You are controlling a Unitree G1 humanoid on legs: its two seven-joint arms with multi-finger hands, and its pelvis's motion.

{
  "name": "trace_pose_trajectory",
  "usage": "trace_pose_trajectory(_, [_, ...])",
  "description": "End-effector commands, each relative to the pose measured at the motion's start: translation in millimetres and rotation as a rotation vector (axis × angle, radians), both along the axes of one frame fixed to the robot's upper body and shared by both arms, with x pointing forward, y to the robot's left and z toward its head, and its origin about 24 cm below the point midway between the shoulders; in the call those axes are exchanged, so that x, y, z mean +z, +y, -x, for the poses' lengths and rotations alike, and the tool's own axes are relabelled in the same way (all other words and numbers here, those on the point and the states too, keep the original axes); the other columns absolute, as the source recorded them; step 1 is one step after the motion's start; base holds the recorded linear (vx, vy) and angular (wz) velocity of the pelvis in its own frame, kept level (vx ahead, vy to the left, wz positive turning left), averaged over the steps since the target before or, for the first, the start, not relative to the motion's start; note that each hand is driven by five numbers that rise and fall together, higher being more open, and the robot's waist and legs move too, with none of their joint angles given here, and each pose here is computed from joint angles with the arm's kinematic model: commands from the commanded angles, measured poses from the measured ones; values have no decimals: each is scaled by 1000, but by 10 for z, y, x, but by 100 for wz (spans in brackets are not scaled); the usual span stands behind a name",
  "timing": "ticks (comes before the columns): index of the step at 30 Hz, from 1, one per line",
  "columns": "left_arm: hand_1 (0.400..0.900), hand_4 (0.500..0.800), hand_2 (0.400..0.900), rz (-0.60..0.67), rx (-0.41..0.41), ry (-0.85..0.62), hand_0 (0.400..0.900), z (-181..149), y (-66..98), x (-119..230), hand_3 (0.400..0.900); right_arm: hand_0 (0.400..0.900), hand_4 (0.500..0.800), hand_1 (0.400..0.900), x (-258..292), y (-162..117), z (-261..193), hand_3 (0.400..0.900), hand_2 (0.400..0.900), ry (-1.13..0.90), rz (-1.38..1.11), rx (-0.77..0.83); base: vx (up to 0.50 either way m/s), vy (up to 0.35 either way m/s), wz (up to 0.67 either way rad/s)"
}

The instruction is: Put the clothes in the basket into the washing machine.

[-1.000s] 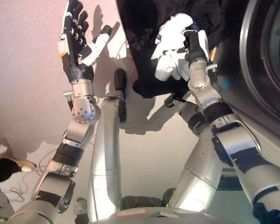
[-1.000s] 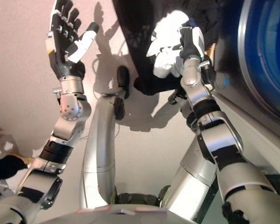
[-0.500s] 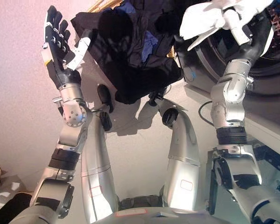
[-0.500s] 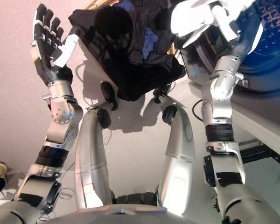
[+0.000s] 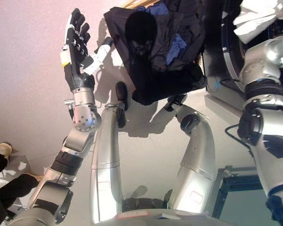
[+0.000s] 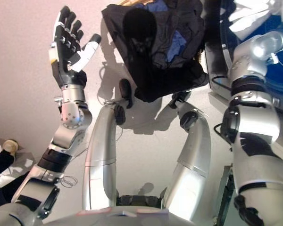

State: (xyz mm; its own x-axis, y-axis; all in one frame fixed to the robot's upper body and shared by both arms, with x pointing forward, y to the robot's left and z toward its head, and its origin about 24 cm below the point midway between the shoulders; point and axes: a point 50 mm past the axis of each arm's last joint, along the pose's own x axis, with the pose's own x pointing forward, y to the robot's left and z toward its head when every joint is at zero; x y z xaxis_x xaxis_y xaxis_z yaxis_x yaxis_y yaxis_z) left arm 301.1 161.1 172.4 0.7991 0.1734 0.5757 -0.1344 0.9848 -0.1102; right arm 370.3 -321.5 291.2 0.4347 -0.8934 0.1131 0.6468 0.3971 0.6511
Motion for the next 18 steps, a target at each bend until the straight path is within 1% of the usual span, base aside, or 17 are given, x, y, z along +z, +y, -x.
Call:
trace_pose_trajectory(1, [900,800,900,45,-84,-94,900,212,-99,6,900,900,800,900,37,-553,351,900,900,6,104,-152,22,-37,10])
trace_pose_trajectory(2, [900,800,900,42,-92,-84,900,214,-99,-13,900,900,800,900,42,-663,417,900,900,1,77,-163,27,-38,10])
trace_pose_trajectory(3, [900,800,900,39,-99,-68,900,208,-104,-43,900,900,800,900,53,-704,444,900,900,-8,70,-163,29,-22,6])
trace_pose_trajectory(6, [900,800,900,44,-107,-50,900,187,-112,-68,900,900,800,900,0,-741,459,900,900,-6,55,-162,35,-16,0])
trace_pose_trajectory(13, [900,800,900,52,-107,-60,900,183,-114,-47,900,900,800,900,-34,-709,433,900,900,1,62,-160,0,0,0])
trace_pose_trajectory(18, [900,800,900,51,-111,-58,900,175,-123,-44,900,900,800,900,-8,-627,383,900,900,-22,80,-136,2,3,-3])
